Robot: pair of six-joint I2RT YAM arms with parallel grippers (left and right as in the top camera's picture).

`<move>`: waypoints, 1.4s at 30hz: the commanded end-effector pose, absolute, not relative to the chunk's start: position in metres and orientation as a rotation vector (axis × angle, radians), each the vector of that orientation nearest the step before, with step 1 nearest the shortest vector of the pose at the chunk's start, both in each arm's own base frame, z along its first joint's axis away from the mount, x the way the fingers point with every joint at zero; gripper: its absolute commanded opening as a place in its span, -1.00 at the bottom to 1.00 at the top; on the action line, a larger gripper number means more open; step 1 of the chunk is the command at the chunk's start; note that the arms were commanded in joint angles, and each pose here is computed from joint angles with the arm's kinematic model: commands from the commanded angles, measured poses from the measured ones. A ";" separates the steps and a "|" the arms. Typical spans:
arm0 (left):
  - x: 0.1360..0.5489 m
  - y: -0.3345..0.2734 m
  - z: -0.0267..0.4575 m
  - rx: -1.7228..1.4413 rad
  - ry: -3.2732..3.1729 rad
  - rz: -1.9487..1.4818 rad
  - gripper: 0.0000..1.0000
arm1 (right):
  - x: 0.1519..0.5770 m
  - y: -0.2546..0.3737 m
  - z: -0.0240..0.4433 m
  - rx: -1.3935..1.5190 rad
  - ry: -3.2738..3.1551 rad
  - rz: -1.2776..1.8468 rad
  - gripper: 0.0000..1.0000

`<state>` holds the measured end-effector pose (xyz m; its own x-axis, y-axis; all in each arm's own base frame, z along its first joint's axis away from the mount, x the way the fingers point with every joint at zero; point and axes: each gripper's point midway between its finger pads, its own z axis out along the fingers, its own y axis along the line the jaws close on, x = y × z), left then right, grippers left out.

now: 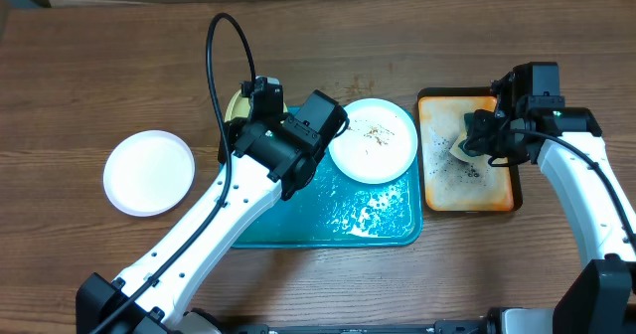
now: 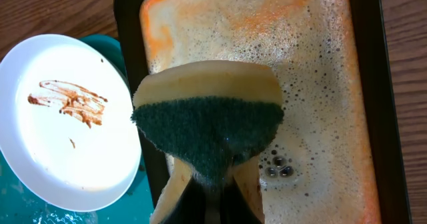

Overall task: Clean dirty plates on tray and stack at the side
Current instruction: 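Lift the yellow plate and set it on the white plate, left gripper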

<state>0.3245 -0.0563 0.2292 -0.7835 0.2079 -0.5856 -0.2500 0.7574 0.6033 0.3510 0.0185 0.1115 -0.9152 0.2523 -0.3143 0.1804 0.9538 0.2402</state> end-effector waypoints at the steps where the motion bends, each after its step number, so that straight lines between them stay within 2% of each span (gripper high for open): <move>1: 0.323 -0.050 0.236 -0.075 2.276 0.907 -0.92 | 0.356 0.016 0.119 0.300 2.736 0.280 -0.92; 12: 0.320 -0.003 0.219 -0.336 2.427 0.801 -0.92 | 0.351 0.012 0.116 0.246 2.762 0.230 -0.92; 29: 0.280 0.135 0.174 -1.259 2.556 0.369 -0.92 | 0.348 0.012 0.115 0.247 2.773 0.229 -0.92; 42: 0.260 0.188 0.150 -1.543 2.490 0.346 -0.91 | 0.348 0.012 0.115 0.248 2.777 0.229 -0.92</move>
